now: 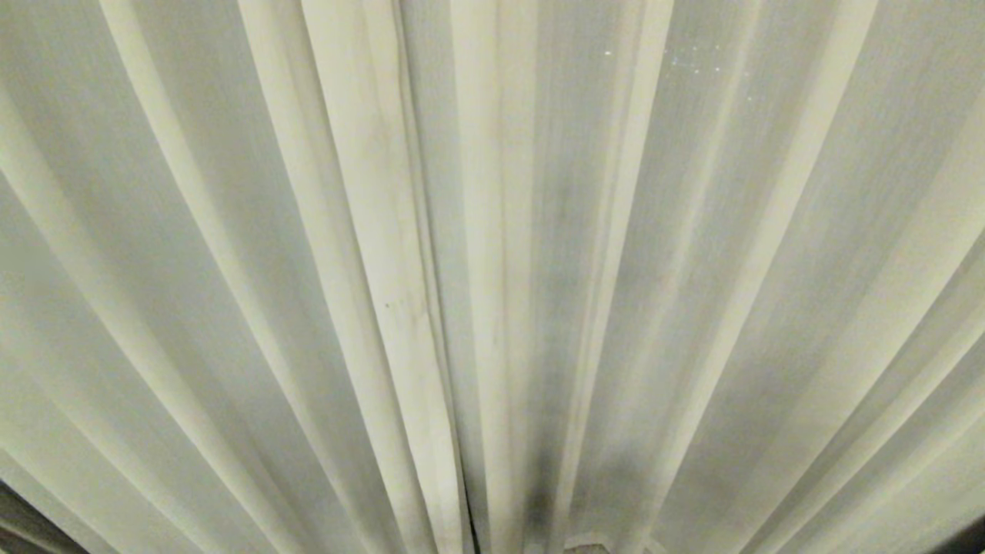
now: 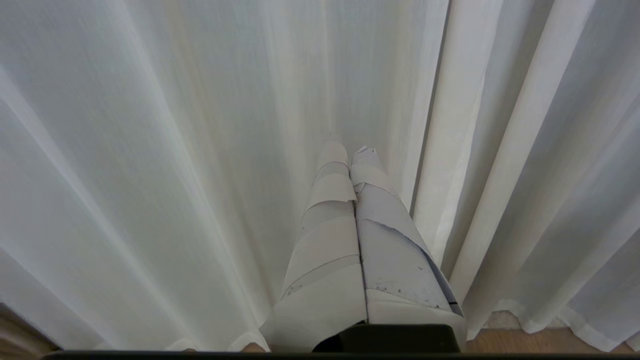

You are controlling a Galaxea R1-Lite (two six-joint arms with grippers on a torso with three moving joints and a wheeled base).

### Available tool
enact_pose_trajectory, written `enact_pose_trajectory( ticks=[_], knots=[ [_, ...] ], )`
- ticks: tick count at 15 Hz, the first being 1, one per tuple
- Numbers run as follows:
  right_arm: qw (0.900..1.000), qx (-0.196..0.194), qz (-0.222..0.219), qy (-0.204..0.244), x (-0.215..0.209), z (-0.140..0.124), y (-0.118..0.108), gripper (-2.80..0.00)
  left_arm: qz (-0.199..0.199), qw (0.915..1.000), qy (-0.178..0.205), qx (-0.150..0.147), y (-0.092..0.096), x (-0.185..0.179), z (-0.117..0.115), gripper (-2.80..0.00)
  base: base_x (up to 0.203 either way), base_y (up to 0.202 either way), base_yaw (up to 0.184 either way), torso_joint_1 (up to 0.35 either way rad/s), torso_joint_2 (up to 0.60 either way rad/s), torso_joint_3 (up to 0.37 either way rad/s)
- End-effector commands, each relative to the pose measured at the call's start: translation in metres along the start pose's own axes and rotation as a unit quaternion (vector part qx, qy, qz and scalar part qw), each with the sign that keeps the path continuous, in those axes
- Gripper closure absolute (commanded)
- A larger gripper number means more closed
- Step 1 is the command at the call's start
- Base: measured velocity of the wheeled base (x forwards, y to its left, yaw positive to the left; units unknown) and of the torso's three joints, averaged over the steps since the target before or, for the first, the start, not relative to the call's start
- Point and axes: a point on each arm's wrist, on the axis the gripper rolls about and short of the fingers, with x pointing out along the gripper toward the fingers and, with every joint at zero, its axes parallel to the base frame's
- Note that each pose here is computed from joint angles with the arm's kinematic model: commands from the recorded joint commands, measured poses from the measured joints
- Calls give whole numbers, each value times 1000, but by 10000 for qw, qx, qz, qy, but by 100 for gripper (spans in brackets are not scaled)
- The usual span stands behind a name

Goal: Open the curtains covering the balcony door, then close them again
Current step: Pull the outer curtains open on both sides

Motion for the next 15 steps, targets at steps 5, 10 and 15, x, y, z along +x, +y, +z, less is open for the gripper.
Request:
enact_pose_trajectory(
  ticks=[5, 10, 15],
  knots=[
    [9999, 149, -9, -1, 0, 0, 0, 0, 0, 10000, 1, -44, 0, 0, 0, 0, 0, 0, 0, 0, 0, 0],
    [9999, 149, -9, -1, 0, 0, 0, 0, 31, 9999, 2, -137, 0, 0, 0, 0, 0, 0, 0, 0, 0, 0],
    [9999, 149, -9, -1, 0, 0, 0, 0, 25, 10000, -26, -40, 0, 0, 1, 0, 0, 0, 0, 0, 0, 0]
  ],
)
